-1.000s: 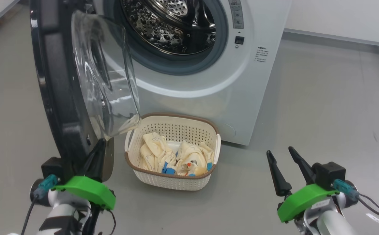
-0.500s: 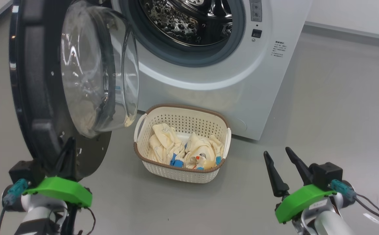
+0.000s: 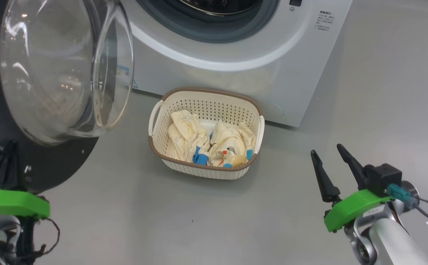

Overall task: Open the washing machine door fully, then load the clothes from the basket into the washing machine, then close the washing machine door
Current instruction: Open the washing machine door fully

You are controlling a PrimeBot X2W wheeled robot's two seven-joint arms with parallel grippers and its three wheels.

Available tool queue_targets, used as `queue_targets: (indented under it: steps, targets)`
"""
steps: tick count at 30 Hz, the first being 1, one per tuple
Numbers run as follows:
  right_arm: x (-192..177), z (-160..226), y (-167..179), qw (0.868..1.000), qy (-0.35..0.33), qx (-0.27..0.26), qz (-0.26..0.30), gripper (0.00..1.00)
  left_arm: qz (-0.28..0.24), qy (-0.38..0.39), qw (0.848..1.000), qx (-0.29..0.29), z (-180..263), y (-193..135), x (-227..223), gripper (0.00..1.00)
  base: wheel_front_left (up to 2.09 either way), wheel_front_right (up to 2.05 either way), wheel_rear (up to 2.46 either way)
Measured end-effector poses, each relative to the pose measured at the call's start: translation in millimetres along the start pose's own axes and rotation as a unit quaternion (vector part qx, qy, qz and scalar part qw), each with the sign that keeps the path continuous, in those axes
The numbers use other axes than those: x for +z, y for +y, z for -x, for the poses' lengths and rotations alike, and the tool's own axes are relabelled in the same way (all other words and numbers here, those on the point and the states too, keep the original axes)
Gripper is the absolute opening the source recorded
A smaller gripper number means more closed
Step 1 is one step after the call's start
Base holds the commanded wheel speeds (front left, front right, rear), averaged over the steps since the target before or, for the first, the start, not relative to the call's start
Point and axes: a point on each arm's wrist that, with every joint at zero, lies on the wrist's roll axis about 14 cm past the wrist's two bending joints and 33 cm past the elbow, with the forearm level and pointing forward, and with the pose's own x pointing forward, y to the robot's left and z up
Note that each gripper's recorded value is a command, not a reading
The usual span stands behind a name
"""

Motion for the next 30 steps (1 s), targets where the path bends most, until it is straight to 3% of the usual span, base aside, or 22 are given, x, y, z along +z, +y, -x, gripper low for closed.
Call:
queue_targets:
  steps: [22, 30]
  targets:
    - [-54.1, -33.1, -59.2, 0.997, 0.075, -0.002, 0.033, 1.00, -0.027, 0.008, 0.991, 0.131, -46.1, 86.1, -1.9, 0.00, 0.00, 0.00, 0.00]
    - [-66.2, -41.9, -64.3, 0.995, 0.093, 0.008, 0.036, 1.00, -0.040, 0.015, 0.984, 0.175, -53.7, 119.3, 1.2, 0.00, 0.00, 0.00, 0.00]
